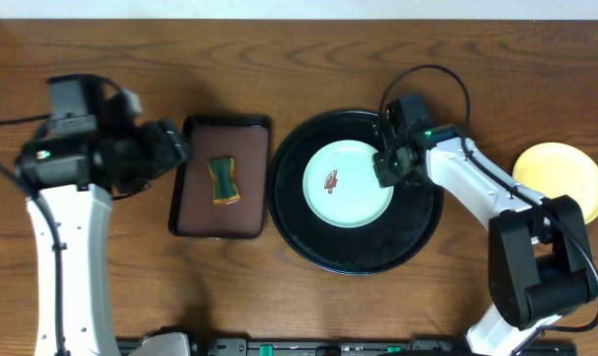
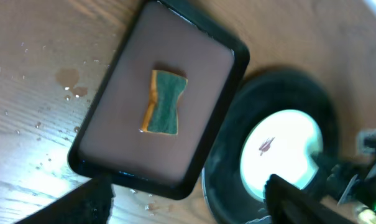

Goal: Clean dirty plates on tray and stack at the side
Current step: 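Reach the left gripper to the sponge in the small tray and grasp it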

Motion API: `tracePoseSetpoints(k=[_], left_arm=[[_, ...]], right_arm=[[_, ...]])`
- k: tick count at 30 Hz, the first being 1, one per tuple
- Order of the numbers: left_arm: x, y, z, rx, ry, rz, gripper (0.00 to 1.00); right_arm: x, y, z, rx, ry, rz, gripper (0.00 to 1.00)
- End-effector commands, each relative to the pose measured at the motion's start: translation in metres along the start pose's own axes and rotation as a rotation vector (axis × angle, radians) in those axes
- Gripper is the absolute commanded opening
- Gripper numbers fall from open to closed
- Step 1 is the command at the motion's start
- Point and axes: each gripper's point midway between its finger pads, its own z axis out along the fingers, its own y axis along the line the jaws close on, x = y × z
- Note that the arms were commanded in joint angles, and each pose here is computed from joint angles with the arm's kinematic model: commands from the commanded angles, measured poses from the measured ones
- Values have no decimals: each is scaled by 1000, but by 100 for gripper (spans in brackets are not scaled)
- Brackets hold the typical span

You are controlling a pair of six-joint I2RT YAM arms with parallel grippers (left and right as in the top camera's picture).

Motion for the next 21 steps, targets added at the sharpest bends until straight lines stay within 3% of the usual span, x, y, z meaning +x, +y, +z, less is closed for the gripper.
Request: tracePoseSetpoints(k=[1, 2, 4, 6, 9, 13, 15, 17, 21], left_arm=[[12, -13, 9, -86, 6, 164, 84], [18, -28, 13, -51, 17, 224, 82], [29, -46, 20, -30, 40, 354, 81], [33, -51, 28, -52, 50, 390, 81], [38, -58, 41, -61, 78, 419, 82], [44, -64, 68, -74, 136, 426, 82], [46, -64, 78, -83, 160, 426, 82], [49, -63, 91, -98, 191, 420, 82], [34, -35, 104, -249, 163, 335, 82]], right_arm=[[-15, -22, -6, 161, -43, -164, 15], [-10, -17, -5, 126, -31, -114, 45], [0, -2, -4, 22, 6, -18, 57], [6, 5, -5, -39, 37, 58, 58], [11, 11, -6, -100, 65, 200, 53], [13, 13, -5, -102, 83, 393, 31], [13, 11, -5, -88, 82, 432, 24], [13, 2, -4, -36, 71, 471, 23], [14, -9, -4, 22, 60, 435, 15]])
